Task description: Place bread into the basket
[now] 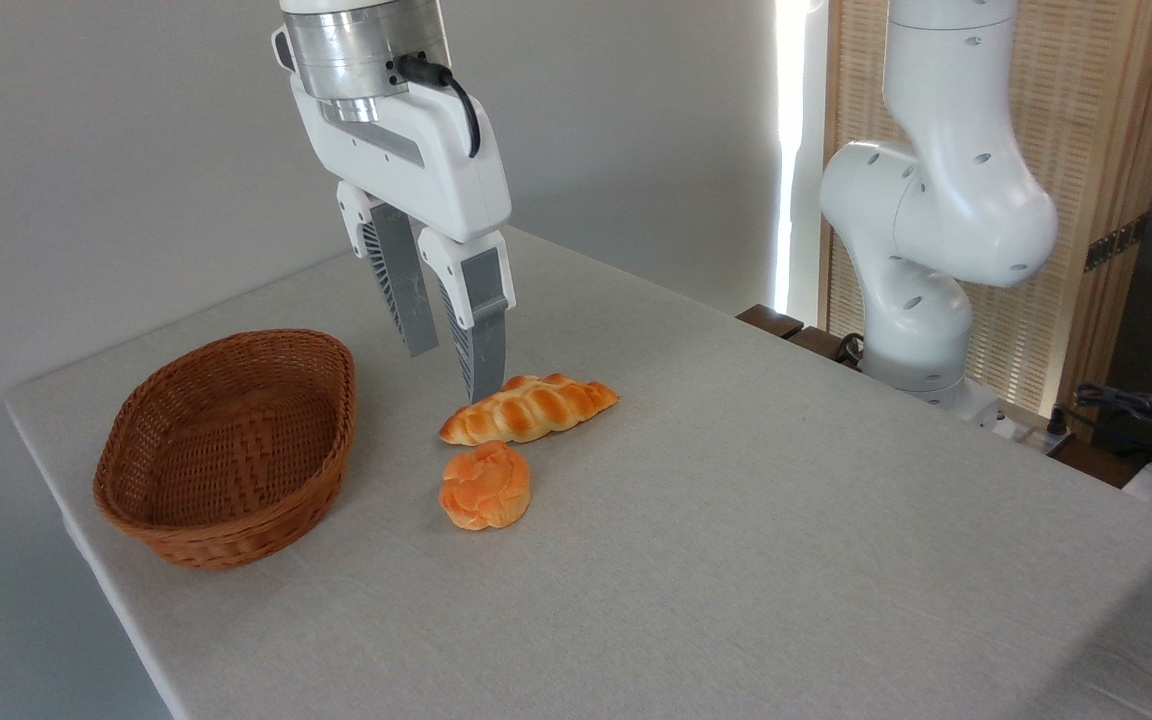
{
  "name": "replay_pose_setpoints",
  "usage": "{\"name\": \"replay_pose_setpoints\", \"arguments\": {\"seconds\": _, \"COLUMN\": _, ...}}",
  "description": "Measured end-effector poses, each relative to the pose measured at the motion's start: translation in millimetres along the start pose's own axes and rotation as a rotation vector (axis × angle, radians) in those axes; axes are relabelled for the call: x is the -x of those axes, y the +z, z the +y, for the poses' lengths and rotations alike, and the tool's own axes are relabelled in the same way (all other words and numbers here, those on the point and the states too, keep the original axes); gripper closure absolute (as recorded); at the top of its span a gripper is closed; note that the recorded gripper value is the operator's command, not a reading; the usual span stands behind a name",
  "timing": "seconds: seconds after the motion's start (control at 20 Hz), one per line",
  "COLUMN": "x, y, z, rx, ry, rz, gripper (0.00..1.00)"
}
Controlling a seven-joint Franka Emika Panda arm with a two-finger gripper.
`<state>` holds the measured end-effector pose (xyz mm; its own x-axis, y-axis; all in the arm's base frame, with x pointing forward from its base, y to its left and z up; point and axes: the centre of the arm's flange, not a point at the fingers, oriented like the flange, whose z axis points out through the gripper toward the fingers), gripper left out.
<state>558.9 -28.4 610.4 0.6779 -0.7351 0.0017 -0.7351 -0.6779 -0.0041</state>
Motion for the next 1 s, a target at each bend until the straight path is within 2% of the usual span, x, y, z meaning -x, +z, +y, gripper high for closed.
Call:
{"name": "replay_pose_setpoints", "arguments": {"seconds": 0.7, "x": 1, "y": -2, "z": 0, "rx": -0.002, "ry": -0.001, "rz": 0.003, "gripper": 0.0}}
{"name": "replay_pose_setpoints", "arguments": {"seconds": 1.0, "x": 5, "y": 3, "z": 19, "rx": 0.013, "ry": 0.02, "rz": -0.007, "gripper": 0.0}}
